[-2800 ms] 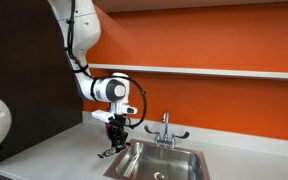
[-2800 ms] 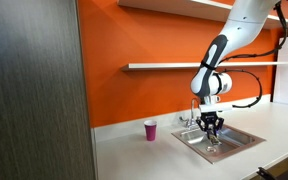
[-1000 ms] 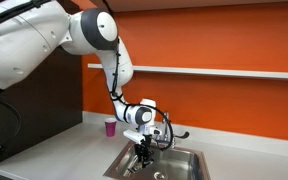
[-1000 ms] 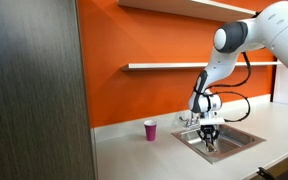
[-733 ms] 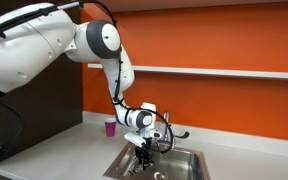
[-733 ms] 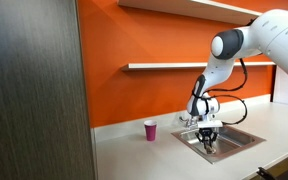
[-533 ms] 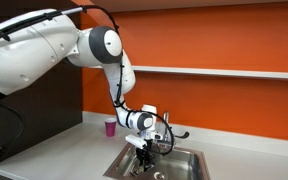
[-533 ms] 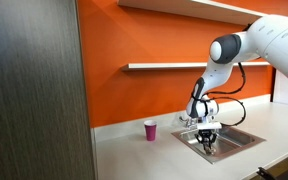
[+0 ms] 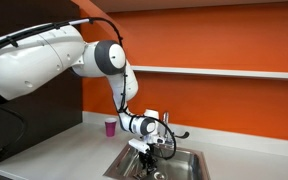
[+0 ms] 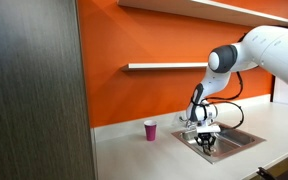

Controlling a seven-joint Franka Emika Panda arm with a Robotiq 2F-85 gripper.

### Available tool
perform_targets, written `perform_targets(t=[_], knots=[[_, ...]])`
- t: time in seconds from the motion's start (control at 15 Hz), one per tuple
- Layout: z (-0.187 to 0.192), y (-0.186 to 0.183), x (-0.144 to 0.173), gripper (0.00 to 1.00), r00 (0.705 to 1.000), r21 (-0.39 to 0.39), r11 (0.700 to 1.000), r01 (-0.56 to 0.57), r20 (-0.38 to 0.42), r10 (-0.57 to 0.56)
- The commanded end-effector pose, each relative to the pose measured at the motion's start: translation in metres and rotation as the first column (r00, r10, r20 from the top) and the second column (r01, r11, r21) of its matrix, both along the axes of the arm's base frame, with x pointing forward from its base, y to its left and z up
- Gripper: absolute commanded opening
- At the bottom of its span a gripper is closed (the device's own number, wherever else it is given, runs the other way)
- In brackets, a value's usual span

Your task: Put the packet in the sink

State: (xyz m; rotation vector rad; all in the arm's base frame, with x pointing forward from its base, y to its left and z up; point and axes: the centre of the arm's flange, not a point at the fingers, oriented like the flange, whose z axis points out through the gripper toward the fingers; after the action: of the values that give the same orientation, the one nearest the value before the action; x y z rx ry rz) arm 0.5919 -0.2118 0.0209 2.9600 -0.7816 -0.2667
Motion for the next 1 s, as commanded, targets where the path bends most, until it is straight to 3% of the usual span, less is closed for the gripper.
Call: perform_targets(t=[0.0, 0.2, 0.27, 0.4, 0.67, 0.73, 0.93], knots=[[-0.008, -0.009, 0.017, 0.1, 1.0, 0.039, 0.999, -0.011, -0.009, 0.011], [-0.012, -0.01, 0.02, 0.13, 1.0, 0.045, 0.999, -0.013, -0.019, 0.013], [-0.012, -0.01, 0.021, 0.54, 1.0, 0.048, 0.999, -0.01, -0.02, 0.011], [-0.011, -0.011, 0.021, 0.63, 1.0, 0.048, 0.999, -0.007, -0.02, 0.008], [0.001, -0.011, 0.018, 0.93, 1.0, 0.042, 0.999, 0.001, -0.015, -0.001], [0.005, -0.011, 0.017, 0.99, 1.0, 0.039, 0.999, 0.003, -0.011, -0.003], [0.013, -0.01, 0.014, 1.0, 1.0, 0.034, 0.999, 0.008, -0.004, -0.008]])
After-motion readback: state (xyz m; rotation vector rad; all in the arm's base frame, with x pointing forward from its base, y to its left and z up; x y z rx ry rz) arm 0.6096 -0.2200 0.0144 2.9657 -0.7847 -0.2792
